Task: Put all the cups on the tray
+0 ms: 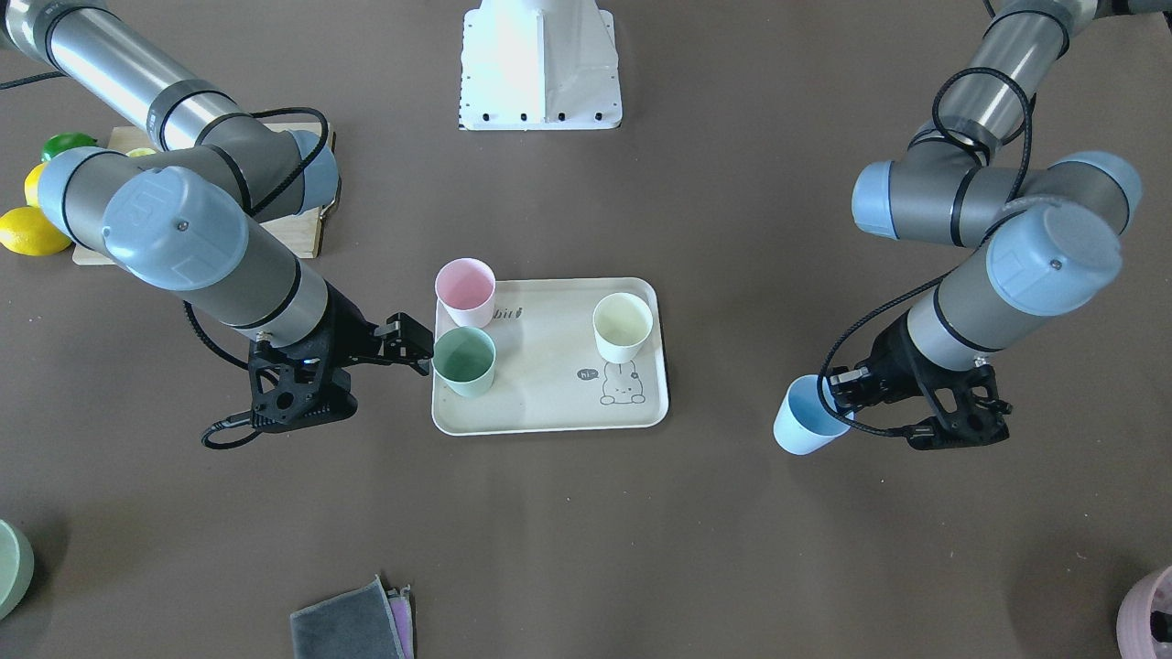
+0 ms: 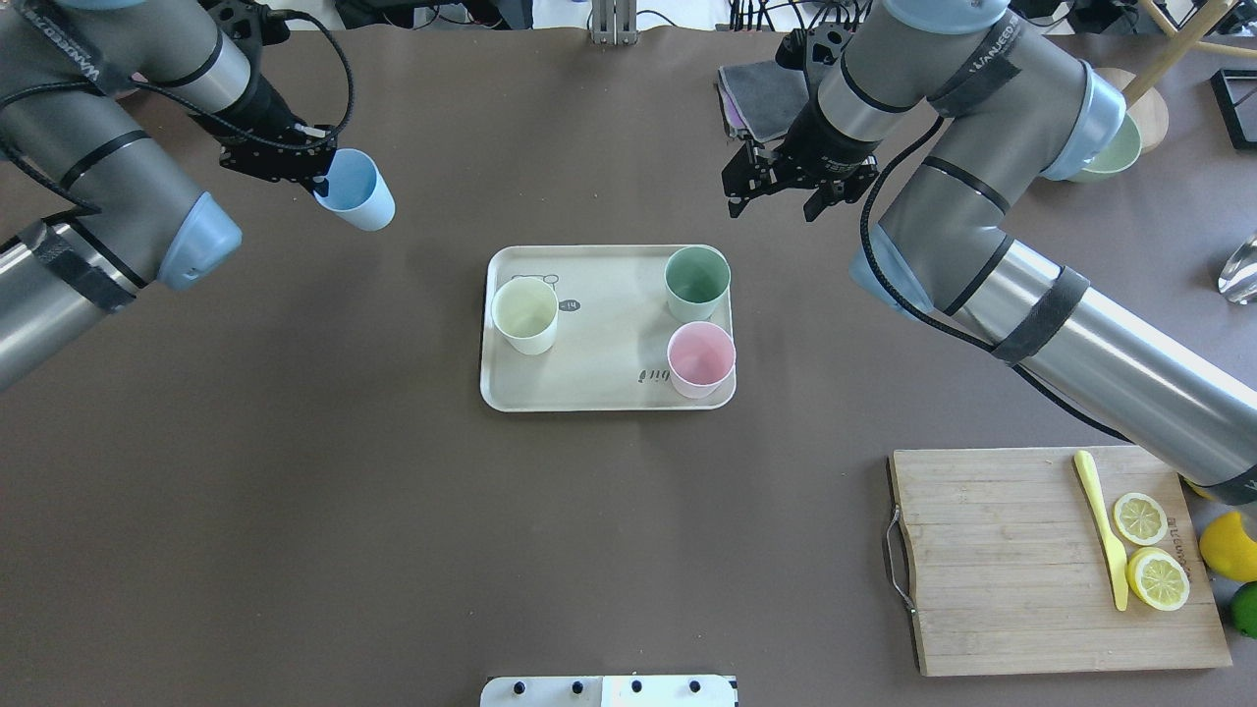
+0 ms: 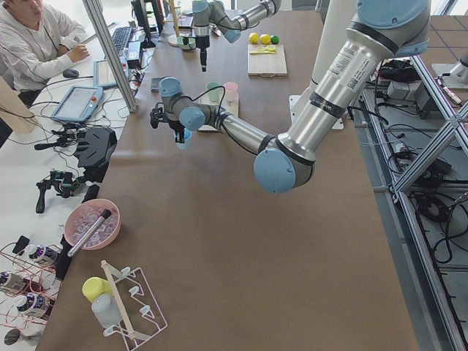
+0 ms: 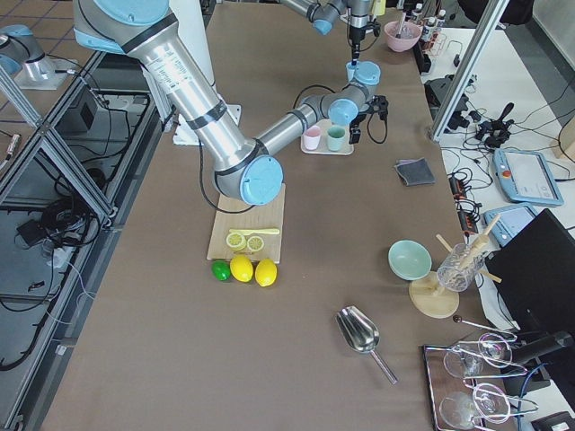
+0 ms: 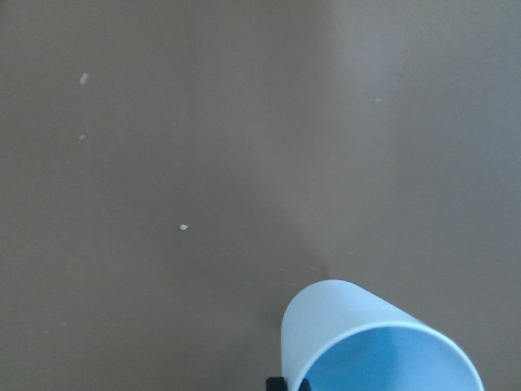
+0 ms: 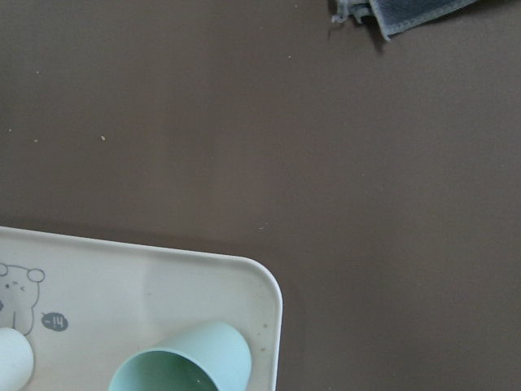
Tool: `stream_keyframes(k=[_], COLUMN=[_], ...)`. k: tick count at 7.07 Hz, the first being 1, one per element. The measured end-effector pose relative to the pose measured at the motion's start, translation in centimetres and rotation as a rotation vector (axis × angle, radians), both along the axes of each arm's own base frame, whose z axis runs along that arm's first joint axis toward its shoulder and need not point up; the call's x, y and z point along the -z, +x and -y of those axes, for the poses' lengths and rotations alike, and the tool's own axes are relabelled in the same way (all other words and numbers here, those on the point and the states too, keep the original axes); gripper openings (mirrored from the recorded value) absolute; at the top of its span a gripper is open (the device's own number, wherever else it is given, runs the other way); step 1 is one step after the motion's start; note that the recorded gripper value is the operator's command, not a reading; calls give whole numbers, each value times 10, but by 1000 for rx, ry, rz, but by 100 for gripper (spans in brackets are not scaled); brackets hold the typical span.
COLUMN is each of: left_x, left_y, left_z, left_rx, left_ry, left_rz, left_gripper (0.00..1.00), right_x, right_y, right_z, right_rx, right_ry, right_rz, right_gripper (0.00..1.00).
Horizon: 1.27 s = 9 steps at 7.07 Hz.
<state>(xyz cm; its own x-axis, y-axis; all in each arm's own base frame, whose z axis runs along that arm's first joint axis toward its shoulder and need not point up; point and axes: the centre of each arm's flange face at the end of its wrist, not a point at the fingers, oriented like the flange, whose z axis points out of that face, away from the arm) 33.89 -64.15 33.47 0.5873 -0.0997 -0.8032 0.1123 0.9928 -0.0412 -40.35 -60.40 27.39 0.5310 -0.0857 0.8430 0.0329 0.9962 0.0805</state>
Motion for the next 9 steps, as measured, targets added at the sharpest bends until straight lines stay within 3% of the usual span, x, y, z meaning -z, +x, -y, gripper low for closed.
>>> stream_keyframes(k=[2, 5, 6, 9], left_x=[66, 105, 109, 115], left_y=[66, 141, 153, 169], left_z=[-20, -47, -54, -60], left_rx=[38, 30, 28, 49], left_ry=[-49, -56, -62, -51], left_rz=[-21, -10, -8, 8], left_gripper=[0, 0, 96, 98], right_x=[-25, -41, -40, -30], right_y=[26, 40, 41, 45], right_z=[6, 2, 1, -2], right_rx=[-16, -21, -21, -16], right_ry=[-2, -3, -4, -21], right_rz=[-17, -26, -26, -29], right_gripper=[100, 100, 100, 100])
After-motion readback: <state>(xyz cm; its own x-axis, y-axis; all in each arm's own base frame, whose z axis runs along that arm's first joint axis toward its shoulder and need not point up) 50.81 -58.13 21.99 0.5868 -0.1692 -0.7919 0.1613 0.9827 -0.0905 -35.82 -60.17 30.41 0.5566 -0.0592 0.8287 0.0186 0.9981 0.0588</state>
